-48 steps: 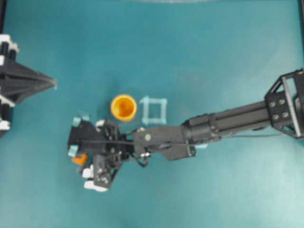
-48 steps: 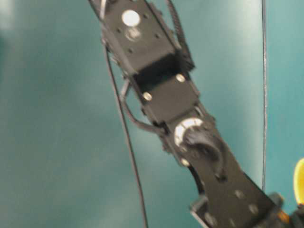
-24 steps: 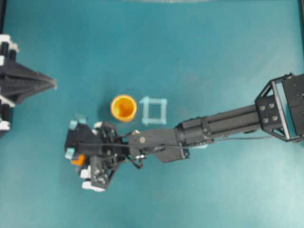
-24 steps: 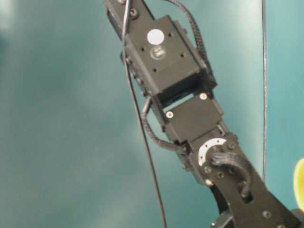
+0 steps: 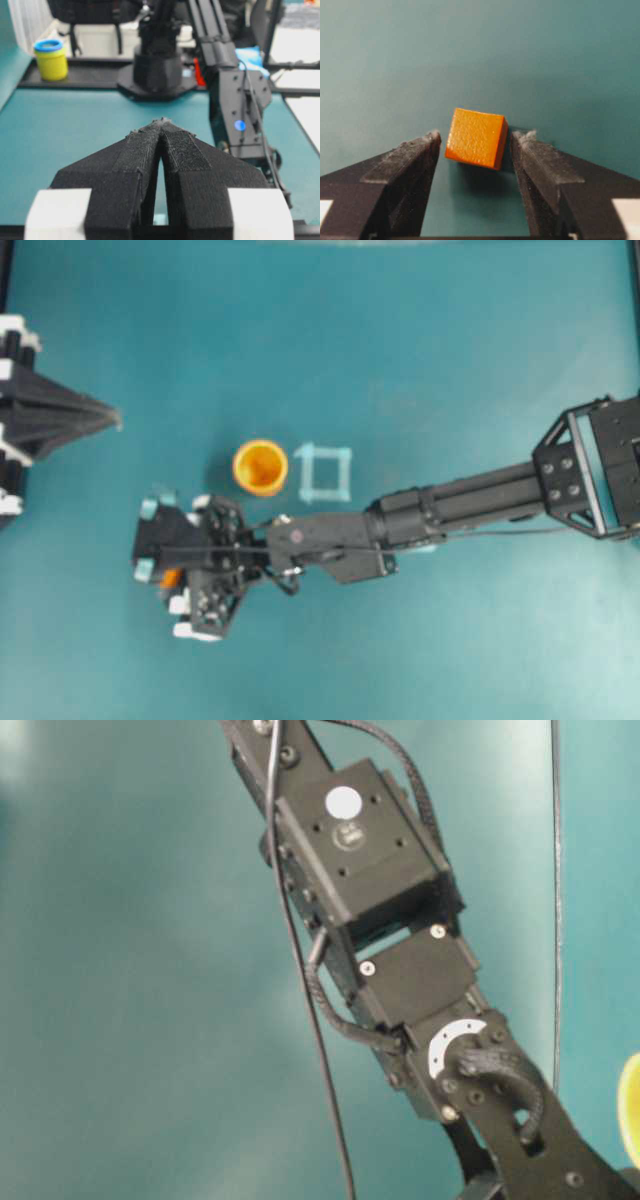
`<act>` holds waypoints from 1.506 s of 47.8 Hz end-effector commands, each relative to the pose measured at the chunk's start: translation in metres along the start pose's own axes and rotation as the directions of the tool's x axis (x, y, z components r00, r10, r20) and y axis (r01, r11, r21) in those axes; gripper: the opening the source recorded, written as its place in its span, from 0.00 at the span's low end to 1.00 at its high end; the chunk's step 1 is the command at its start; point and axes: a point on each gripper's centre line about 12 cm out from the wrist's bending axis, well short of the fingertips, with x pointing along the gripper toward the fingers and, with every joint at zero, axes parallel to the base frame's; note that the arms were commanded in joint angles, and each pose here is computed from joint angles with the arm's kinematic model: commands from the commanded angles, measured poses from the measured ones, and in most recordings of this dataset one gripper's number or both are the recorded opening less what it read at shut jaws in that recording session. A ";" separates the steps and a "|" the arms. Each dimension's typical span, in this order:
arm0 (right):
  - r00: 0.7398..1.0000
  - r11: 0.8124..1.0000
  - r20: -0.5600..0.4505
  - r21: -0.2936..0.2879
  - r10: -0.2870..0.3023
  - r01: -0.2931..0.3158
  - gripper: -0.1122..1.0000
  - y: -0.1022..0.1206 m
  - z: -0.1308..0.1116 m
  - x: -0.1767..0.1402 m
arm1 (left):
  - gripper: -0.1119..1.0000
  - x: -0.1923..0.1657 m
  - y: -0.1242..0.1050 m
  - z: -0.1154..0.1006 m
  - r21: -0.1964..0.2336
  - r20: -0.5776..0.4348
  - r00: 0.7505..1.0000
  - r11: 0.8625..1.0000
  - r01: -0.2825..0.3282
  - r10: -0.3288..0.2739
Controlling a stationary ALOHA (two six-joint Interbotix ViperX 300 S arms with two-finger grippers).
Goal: Move the block toward the cup with right arm.
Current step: 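Lift the cube with the right gripper and carry it over the cup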
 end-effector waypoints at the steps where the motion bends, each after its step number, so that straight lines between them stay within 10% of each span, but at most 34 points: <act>1: 0.999 1.000 0.042 -0.005 0.016 -0.016 0.62 0.009 0.021 -0.013 | 0.10 0.003 0.000 0.009 0.000 0.020 1.000 1.000 -0.002 0.002; 11: 0.999 1.000 0.045 -0.004 0.017 -0.017 0.47 0.010 0.024 -0.016 | 0.10 0.004 0.000 0.009 0.002 0.020 1.000 1.000 -0.001 0.001; 48: 0.992 0.980 0.002 -0.154 -0.127 0.126 0.47 0.009 0.081 -0.120 | 0.10 0.003 0.000 0.005 0.002 -0.012 1.000 1.000 -0.001 0.001; 72: 0.979 0.976 -0.049 -0.105 -0.195 0.190 0.47 -0.031 0.071 -0.145 | 0.10 0.003 0.000 0.005 0.003 -0.012 1.000 1.000 -0.001 0.001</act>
